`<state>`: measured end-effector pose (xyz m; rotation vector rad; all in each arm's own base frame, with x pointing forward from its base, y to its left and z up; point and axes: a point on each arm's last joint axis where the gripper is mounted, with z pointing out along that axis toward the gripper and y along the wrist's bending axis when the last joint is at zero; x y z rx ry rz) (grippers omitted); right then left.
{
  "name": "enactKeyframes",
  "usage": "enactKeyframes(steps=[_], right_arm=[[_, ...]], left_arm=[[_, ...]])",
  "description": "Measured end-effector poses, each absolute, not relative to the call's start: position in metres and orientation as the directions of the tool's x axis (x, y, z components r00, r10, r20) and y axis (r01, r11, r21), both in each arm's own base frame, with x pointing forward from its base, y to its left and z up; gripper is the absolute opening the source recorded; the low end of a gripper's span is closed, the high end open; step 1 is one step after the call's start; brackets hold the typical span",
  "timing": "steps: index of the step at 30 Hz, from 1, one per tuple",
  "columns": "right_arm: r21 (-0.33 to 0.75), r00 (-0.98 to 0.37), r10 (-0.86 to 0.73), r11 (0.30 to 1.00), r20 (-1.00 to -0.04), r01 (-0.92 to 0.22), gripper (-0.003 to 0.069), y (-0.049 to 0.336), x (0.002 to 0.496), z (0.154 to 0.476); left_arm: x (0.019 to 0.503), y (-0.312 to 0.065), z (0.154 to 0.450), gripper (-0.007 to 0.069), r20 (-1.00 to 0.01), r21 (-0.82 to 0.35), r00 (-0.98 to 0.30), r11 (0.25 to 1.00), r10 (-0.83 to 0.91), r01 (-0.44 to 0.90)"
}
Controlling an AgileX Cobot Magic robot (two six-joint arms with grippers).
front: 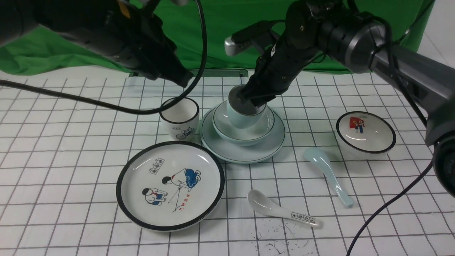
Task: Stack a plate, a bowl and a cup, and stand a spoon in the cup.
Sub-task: Use the right arm to put the blue teacup into the blue rice bowl in the middle
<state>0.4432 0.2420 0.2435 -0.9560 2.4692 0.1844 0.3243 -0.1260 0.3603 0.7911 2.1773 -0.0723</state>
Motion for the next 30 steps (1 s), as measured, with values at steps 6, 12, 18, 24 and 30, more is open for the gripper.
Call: enactKeyframes(steps=[6,12,18,24,30], right_arm=[[-0.032,-0.662,-0.588,0.758,-0.465,-0.651,0.0097,0.243,0.446,0.232],[-0.030,-0.667,-0.591,0.758,-0.455,-0.651,0.0120,0.244,0.447,0.227],[-0.030,-0.666,-0.586,0.760,-0.461,-0.649,0.0262,0.244,0.448,0.226],[-0.035,-0.661,-0.575,0.766,-0.483,-0.641,0.0396,0.240,0.451,0.246],[-0.062,-0.626,-0.567,0.766,-0.535,-0.640,0.0411,0.220,0.444,0.312]], left_arm=[[0.324,-0.126,0.360,-0.0009,-0.709,0.202,-0.482,0.803,0.515,0.561],[0.324,-0.126,0.360,-0.0009,-0.707,0.205,-0.481,0.802,0.518,0.561],[0.325,-0.125,0.360,-0.0009,-0.705,0.211,-0.480,0.801,0.522,0.560],[0.325,-0.125,0.360,-0.0009,-0.705,0.213,-0.479,0.800,0.523,0.560],[0.325,-0.125,0.361,-0.0009,-0.705,0.213,-0.479,0.801,0.523,0.560]])
